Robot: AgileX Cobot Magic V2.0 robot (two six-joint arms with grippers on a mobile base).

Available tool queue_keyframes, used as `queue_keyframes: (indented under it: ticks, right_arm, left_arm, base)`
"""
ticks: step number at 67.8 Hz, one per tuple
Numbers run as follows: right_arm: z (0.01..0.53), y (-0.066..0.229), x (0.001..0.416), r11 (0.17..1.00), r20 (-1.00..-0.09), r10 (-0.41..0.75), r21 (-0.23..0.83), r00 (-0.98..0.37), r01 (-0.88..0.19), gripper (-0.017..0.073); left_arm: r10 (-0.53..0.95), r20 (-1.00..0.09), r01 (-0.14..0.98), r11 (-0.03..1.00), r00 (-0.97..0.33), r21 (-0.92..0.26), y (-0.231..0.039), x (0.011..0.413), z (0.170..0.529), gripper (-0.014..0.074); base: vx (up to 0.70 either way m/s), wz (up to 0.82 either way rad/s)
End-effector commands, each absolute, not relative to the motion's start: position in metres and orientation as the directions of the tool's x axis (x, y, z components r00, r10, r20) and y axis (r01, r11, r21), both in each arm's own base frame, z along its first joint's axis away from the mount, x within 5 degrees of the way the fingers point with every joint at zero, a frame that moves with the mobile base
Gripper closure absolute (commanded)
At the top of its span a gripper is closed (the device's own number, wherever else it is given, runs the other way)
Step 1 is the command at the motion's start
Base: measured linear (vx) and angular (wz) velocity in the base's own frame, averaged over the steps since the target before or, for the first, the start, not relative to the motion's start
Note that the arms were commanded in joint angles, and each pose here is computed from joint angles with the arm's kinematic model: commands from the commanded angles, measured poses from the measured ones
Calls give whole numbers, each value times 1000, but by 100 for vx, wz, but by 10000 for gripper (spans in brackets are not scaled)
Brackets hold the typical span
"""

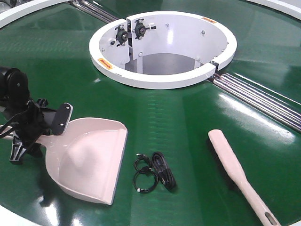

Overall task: Clean and inspect green conveyor with broom and dustpan
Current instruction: 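Reach the left gripper down and grasp the pink dustpan handle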

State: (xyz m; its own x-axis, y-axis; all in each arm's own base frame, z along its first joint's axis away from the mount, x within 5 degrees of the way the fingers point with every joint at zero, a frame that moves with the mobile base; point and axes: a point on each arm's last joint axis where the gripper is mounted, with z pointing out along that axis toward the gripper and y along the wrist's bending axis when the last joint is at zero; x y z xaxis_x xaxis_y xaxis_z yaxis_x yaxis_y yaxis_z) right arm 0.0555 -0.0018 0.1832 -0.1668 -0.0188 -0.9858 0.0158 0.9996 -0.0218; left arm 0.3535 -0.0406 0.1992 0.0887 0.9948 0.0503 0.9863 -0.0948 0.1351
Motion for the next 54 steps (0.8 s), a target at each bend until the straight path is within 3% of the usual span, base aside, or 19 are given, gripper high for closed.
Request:
queue_keyframes:
  ticks: [1, 16, 54]
  right_arm:
    - [183, -2, 56, 999, -994, -36, -37, -104, 16, 568]
    - [183, -2, 56, 999, -994, -36, -37, -104, 16, 568]
    - [183, -2, 56, 999, -994, -36, -37, -104, 16, 568]
  left_arm:
    - [991, 81, 970, -121, 106, 212, -40, 354, 221, 251]
    - [989, 94, 967, -129, 110, 220, -39, 351, 227, 598]
    - [997, 41, 959, -79, 71, 271, -47, 342, 249, 601]
  base:
    - [0, 0]
    - [0, 0]
    - [0, 0]
